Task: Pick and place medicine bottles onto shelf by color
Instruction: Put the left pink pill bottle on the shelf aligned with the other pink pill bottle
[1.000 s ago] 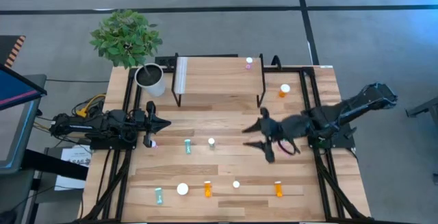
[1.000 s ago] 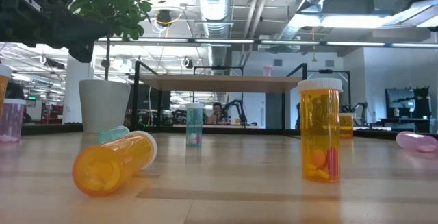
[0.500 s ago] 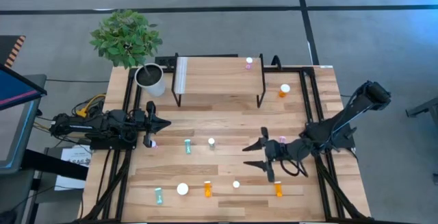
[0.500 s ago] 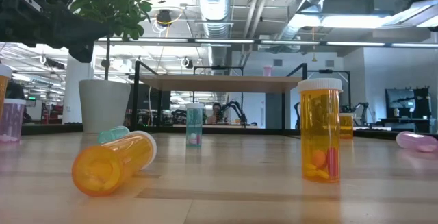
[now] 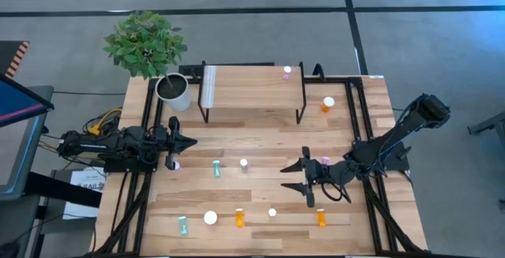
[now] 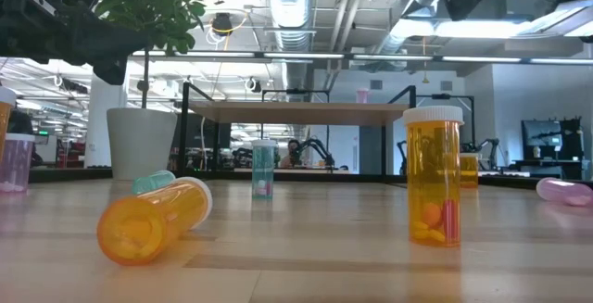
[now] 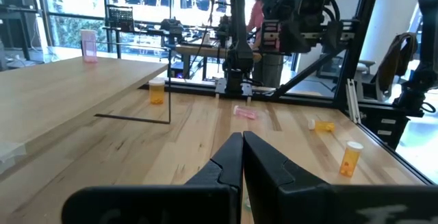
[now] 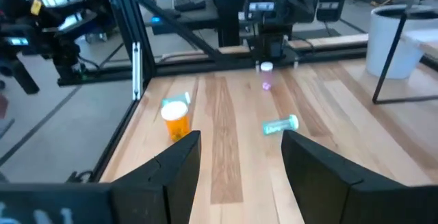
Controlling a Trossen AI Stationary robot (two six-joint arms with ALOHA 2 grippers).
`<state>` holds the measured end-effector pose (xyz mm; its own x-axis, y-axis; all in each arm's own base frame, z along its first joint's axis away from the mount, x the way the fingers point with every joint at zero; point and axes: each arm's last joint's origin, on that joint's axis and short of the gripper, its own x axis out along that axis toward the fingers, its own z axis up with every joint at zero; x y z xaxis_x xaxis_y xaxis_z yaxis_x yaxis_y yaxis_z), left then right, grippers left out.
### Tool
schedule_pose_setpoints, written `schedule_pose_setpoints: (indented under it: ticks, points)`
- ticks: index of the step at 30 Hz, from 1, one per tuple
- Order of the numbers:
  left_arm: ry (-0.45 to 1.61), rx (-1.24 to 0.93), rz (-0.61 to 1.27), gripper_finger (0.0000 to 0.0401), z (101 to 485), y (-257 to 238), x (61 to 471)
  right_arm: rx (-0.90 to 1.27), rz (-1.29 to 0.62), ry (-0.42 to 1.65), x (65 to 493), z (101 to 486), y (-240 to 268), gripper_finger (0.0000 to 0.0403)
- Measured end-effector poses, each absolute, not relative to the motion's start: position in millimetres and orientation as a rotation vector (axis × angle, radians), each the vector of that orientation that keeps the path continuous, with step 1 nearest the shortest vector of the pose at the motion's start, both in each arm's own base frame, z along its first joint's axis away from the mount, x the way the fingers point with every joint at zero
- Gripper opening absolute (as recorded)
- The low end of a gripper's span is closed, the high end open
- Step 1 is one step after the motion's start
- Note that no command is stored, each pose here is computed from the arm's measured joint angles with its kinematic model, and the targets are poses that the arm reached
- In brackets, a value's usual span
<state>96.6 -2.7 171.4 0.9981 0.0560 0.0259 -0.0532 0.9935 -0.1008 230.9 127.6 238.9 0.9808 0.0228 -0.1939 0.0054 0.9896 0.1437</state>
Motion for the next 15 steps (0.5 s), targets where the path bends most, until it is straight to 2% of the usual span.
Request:
schedule_pose_setpoints:
  ticks: [15]
  points:
    - [-0.029, -0.100, 0.055, 0.0000, 171.4, -2.7, 96.6, 0.169, 0.002, 0.149, 234.2, 243.3, 125.5, 0.0228]
